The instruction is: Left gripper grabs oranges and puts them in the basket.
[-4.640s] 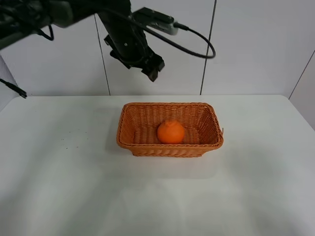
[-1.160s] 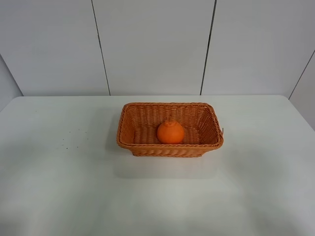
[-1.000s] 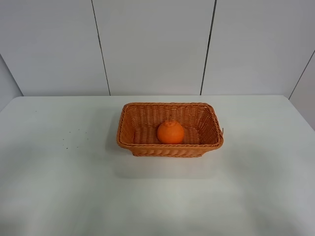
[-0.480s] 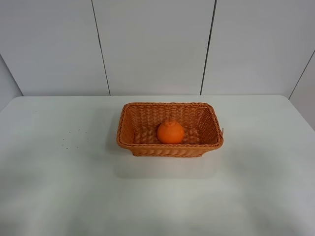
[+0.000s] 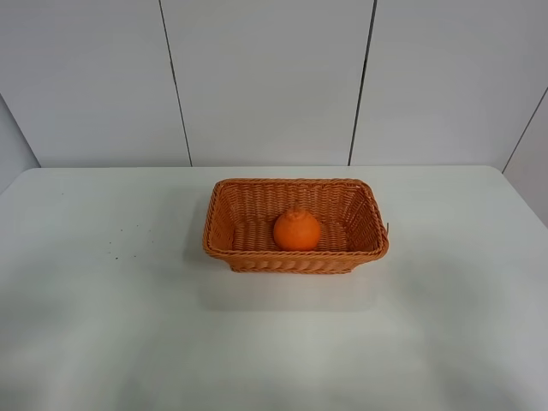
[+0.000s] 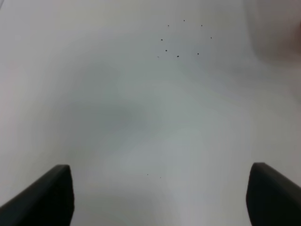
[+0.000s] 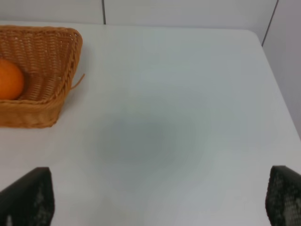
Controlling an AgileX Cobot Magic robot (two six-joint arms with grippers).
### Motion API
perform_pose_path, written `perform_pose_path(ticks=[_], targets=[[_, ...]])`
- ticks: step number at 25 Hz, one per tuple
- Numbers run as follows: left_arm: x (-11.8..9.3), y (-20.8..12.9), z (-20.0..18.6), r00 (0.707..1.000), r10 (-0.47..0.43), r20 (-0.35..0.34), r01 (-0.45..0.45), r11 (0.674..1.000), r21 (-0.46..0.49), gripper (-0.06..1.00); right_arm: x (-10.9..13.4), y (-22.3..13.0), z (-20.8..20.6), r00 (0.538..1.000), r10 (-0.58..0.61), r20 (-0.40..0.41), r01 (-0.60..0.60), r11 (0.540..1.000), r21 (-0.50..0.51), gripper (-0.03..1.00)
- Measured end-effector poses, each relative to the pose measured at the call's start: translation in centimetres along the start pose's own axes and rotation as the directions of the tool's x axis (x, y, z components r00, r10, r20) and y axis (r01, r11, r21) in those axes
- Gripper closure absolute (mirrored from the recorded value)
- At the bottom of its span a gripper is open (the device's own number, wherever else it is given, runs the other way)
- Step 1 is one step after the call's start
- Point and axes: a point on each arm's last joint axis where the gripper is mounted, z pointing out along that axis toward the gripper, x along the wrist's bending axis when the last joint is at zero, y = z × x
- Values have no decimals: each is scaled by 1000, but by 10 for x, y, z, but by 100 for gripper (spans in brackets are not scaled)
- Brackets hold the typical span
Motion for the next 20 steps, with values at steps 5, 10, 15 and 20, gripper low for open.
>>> perform_pose_path(ticks=[5, 10, 15, 20], targets=[[-1, 0, 0, 1000, -3, 8, 3, 1000, 0, 10, 0, 0, 0, 1000, 0, 0, 0, 1000, 0, 27], [-1, 0, 0, 1000, -6, 14, 6, 1000, 0, 10, 0, 0, 0, 1000, 0, 0, 0, 1000, 0, 27], [-1, 0, 0, 1000, -6, 14, 6, 1000, 0, 10, 0, 0, 0, 1000, 0, 0, 0, 1000, 0, 27], [-1, 0, 0, 1000, -6, 14, 6, 1000, 0, 10, 0, 0, 0, 1000, 0, 0, 0, 1000, 0, 27]])
